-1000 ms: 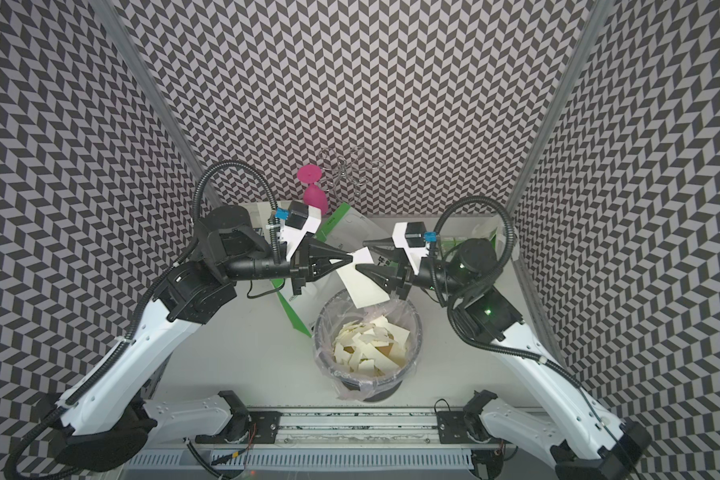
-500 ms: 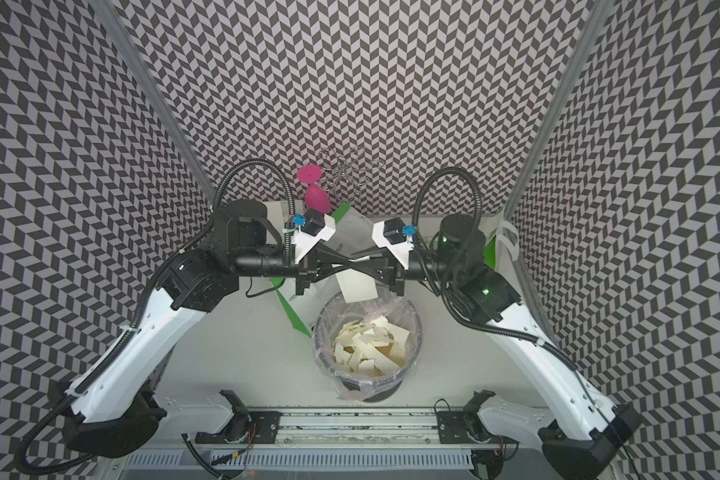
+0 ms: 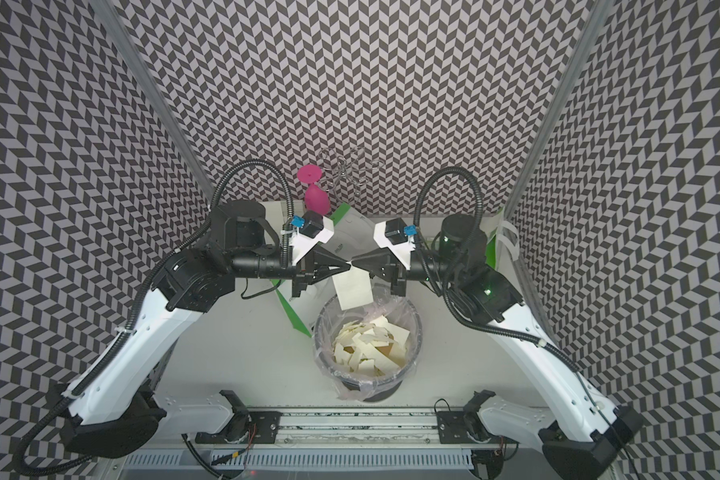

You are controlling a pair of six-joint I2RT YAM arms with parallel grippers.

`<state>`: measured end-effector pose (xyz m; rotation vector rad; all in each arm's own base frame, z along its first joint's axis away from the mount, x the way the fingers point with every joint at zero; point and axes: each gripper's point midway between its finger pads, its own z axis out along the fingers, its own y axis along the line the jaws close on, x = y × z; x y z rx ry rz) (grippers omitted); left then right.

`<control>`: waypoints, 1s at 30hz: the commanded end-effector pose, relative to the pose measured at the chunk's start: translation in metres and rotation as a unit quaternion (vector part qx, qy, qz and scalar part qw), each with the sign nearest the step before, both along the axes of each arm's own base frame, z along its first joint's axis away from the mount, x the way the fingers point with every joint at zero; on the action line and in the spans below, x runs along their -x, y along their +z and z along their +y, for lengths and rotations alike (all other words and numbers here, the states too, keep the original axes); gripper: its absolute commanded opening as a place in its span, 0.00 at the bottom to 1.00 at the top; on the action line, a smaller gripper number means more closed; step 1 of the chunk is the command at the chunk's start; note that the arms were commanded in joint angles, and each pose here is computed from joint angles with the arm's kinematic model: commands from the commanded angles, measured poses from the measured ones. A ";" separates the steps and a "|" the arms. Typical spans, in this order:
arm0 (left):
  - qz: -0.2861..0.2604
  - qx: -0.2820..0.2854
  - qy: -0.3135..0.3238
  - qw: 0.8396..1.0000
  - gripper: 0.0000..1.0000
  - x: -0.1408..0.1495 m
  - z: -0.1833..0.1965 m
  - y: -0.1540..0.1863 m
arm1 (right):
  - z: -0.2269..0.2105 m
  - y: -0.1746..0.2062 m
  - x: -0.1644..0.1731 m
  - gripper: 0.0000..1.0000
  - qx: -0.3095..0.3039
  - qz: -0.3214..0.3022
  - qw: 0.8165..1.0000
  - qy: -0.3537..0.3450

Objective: Shred takeout receipts and throw away
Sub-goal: Shred the takeout receipt.

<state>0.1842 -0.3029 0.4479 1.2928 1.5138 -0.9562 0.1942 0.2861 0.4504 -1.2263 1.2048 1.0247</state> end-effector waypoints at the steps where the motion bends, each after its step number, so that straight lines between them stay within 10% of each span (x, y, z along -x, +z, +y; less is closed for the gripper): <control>1: -0.005 0.017 -0.024 1.000 0.00 0.012 0.000 0.016 | -0.001 0.009 0.000 0.00 -0.009 -0.028 1.000 -0.006; 17: 0.134 0.001 0.022 0.991 0.00 -0.011 -0.008 -0.014 | -0.019 0.014 0.034 0.00 -0.058 -0.236 0.967 -0.077; 30: 0.153 -0.036 0.079 0.984 0.00 -0.043 -0.003 -0.045 | -0.015 -0.002 0.053 0.00 -0.032 -0.272 0.957 -0.091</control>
